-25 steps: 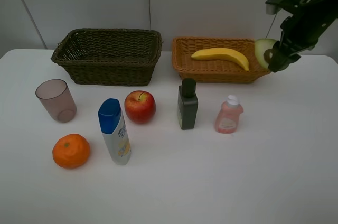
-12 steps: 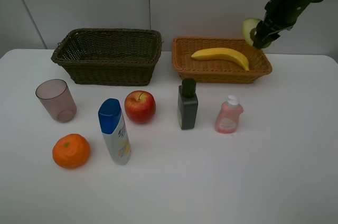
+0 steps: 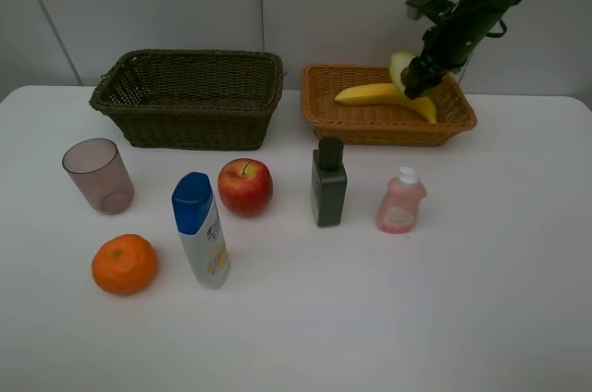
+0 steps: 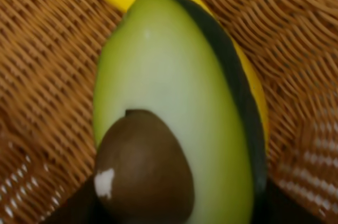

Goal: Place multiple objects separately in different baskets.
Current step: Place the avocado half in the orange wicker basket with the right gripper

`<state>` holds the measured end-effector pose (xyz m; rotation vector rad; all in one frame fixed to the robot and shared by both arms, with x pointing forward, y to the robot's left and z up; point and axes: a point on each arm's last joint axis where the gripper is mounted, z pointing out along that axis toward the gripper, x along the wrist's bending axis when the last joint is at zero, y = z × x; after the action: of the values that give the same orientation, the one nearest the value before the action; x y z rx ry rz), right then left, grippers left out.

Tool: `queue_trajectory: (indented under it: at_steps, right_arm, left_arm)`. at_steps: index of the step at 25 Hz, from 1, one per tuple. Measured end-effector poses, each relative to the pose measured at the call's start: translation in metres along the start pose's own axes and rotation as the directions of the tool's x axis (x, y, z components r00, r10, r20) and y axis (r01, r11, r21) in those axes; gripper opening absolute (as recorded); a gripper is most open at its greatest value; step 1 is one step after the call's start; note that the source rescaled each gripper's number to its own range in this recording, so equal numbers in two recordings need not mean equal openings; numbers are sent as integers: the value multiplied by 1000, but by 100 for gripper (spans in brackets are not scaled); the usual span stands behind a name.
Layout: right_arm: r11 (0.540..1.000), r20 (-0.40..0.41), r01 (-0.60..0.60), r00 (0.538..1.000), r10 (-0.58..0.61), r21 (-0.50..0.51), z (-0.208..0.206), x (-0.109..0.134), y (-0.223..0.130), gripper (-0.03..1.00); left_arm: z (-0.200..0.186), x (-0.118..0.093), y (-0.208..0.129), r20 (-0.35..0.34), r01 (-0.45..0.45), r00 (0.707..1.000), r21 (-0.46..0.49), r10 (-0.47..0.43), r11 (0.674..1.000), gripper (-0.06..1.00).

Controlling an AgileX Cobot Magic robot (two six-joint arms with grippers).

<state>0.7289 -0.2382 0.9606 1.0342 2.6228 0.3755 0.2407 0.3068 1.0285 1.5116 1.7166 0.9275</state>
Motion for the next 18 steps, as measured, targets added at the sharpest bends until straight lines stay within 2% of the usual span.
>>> queue_trajectory:
  at_steps: [7,18]
  right_arm:
    - [1000,-37,-21,999,21,8,27,1,-1,24]
    - [1000,-30,-20,999,20,2,27,0,-1,24]
  left_arm:
    - [0,0,0,0,0,1000,0,0,1000,100]
    - [0,0,0,0,0,1000,0,0,1000,100]
